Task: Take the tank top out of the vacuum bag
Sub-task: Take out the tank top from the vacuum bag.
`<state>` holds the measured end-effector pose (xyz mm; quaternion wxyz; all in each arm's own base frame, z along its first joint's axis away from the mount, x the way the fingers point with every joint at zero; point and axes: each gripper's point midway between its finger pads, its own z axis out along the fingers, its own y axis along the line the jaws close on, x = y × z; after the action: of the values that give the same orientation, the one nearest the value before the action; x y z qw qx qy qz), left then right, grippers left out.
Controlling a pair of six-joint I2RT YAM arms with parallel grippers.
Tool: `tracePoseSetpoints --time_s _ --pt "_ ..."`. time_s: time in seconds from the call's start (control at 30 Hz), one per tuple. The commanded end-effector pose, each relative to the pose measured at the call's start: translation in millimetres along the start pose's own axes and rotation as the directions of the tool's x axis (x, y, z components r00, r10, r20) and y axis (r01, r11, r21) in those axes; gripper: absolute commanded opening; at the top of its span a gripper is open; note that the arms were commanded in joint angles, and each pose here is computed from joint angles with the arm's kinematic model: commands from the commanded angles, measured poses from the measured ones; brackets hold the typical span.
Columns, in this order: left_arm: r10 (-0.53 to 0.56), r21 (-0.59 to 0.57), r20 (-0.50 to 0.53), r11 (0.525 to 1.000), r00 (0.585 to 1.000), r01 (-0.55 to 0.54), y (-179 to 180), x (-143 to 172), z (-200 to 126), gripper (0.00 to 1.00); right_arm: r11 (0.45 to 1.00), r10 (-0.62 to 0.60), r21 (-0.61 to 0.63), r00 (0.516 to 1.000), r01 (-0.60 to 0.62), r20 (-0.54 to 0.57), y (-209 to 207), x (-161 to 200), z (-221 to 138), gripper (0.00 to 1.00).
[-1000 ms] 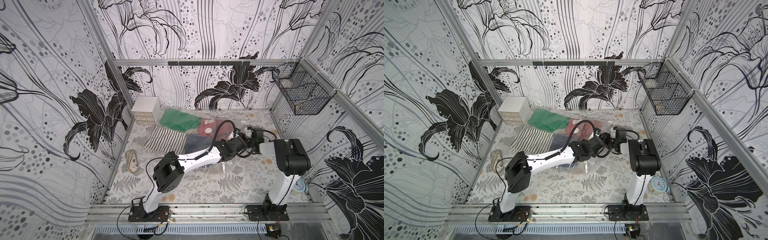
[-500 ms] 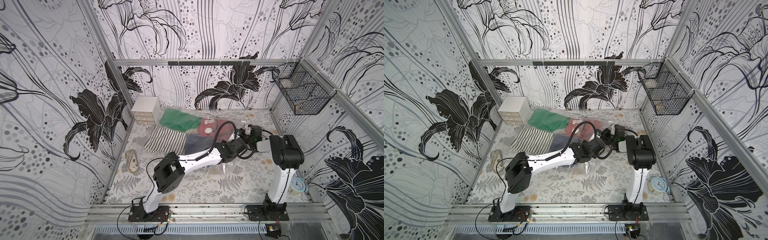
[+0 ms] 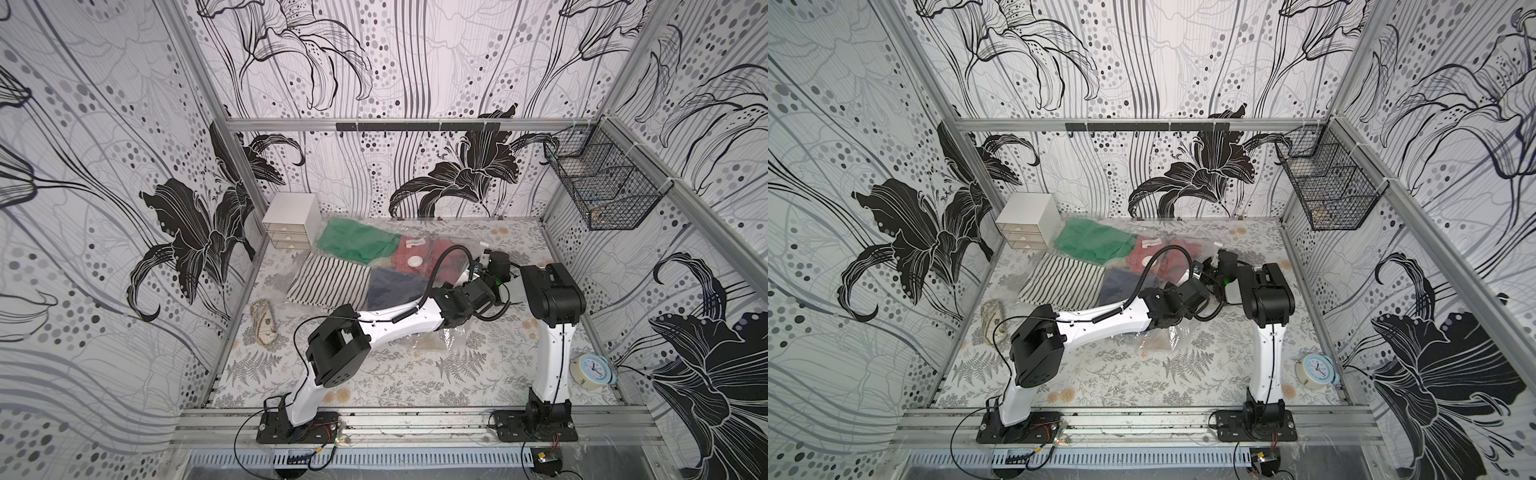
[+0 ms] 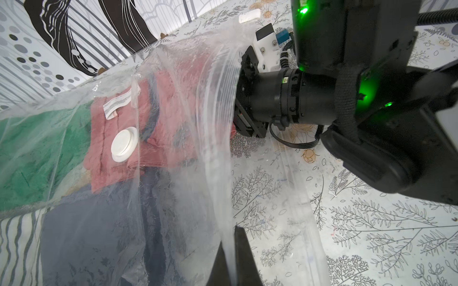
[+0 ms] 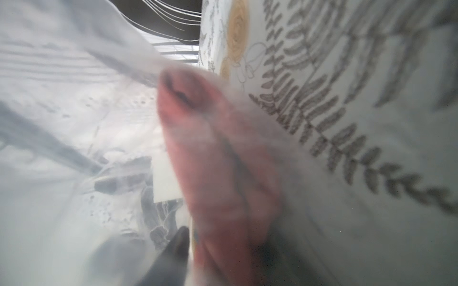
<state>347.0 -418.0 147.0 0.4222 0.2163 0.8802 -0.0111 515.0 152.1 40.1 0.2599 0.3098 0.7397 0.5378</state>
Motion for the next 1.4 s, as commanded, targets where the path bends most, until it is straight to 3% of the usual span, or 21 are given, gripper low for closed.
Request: tracePoseSetpoints --time_s 0.0,0.17,0.3,0.7,1.13,1.37 --pt "-0.028 0.019 0.079 0.999 0.996 0.026 -1 -23 -21 0.00 0.974 0.153 0.169 0.988 -0.149 -0.016 -61 24 6 0.42" --pt "-0.021 0.000 0.075 1.000 0.997 0.021 1 -19 -19 0.00 0.973 0.107 0.207 0.994 -0.106 0.004 -53 20 -2 0.12" --pt "-0.032 -0.022 0.063 0.999 0.998 0.033 6 -16 -14 0.00 0.975 0.072 0.211 0.997 -0.065 -0.026 -41 23 -6 0.00" --pt "-0.058 -0.063 0.010 0.996 0.998 0.058 29 -5 9 0.00 0.973 -0.015 0.230 0.998 0.029 -0.063 -10 41 -46 0.00" --pt "-0.067 -0.063 0.006 0.996 0.998 0.067 38 -2 17 0.00 0.973 -0.062 0.226 0.997 0.049 0.048 26 37 -113 0.00" --pt "-0.073 -0.060 0.000 0.996 0.997 0.073 41 -2 18 0.00 0.940 -0.049 0.341 0.997 0.028 0.054 -4 27 -159 0.00"
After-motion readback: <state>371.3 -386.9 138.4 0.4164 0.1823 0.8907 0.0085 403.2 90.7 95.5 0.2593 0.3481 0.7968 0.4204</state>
